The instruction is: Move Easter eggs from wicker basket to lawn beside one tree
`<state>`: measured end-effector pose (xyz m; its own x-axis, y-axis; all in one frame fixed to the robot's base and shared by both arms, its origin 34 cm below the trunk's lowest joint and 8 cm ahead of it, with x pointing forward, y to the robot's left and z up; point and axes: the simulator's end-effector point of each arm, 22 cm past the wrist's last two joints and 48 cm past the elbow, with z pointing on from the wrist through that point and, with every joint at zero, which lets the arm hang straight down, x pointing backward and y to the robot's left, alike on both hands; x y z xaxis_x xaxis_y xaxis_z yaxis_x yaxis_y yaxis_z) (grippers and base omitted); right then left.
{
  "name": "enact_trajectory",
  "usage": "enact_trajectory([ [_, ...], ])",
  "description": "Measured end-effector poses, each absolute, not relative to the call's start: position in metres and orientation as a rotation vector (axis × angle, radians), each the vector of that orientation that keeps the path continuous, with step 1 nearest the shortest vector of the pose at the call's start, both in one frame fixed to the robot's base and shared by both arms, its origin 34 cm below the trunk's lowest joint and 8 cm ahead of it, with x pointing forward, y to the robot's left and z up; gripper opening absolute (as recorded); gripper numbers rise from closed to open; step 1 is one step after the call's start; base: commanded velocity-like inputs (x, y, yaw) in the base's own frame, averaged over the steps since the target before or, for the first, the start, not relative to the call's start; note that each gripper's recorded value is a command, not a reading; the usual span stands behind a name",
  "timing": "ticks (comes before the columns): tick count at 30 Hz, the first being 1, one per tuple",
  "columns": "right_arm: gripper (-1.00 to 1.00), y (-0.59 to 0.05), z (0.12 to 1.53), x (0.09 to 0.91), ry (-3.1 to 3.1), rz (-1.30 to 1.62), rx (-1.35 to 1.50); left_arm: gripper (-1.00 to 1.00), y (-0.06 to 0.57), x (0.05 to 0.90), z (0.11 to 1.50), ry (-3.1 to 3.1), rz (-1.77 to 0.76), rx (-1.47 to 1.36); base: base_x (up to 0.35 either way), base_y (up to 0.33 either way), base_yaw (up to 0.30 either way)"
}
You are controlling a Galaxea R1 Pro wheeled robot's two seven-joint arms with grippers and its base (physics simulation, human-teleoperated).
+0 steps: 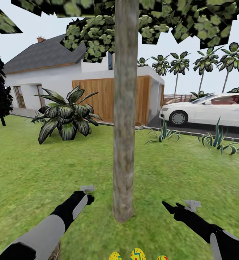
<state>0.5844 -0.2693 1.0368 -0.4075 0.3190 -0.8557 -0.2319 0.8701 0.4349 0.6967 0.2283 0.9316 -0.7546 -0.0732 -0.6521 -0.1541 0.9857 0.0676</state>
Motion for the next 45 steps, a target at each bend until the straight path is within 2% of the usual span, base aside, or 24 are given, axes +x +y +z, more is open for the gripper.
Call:
enact_trajectory([
  [6, 1.0, -0.276, 1.012, 0.58, 1.953, 0.58, 0.111, 1.0, 0.261, 0.661, 0.877, 2.446, 0.23, -0.233, 0.0, 0.0, 0.0],
  [13, 1.0, -0.312, 0.924, 0.565, 2.058, 0.393, 0.234, 1.0, 0.273, 0.556, 0.774, 2.528, 0.246, -0.257, 0.0, 0.0, 0.0],
  [23, 1.0, -0.336, 0.754, 0.451, 2.381, 0.156, 0.318, 1.0, 0.279, 0.44, 0.704, 2.635, 0.279, -0.253, 0.0, 0.0, 0.0],
  [37, 1.0, -0.332, 0.695, 0.38, 2.559, 0.071, 0.365, 1.0, 0.28, 0.367, 0.673, 2.69, 0.292, -0.25, 0.0, 0.0, 0.0],
  [45, 1.0, -0.3, 0.668, 0.336, 2.667, 0.139, 0.401, 1.0, 0.28, 0.329, 0.66, 2.736, 0.301, -0.254, 0.0, 0.0, 0.0],
])
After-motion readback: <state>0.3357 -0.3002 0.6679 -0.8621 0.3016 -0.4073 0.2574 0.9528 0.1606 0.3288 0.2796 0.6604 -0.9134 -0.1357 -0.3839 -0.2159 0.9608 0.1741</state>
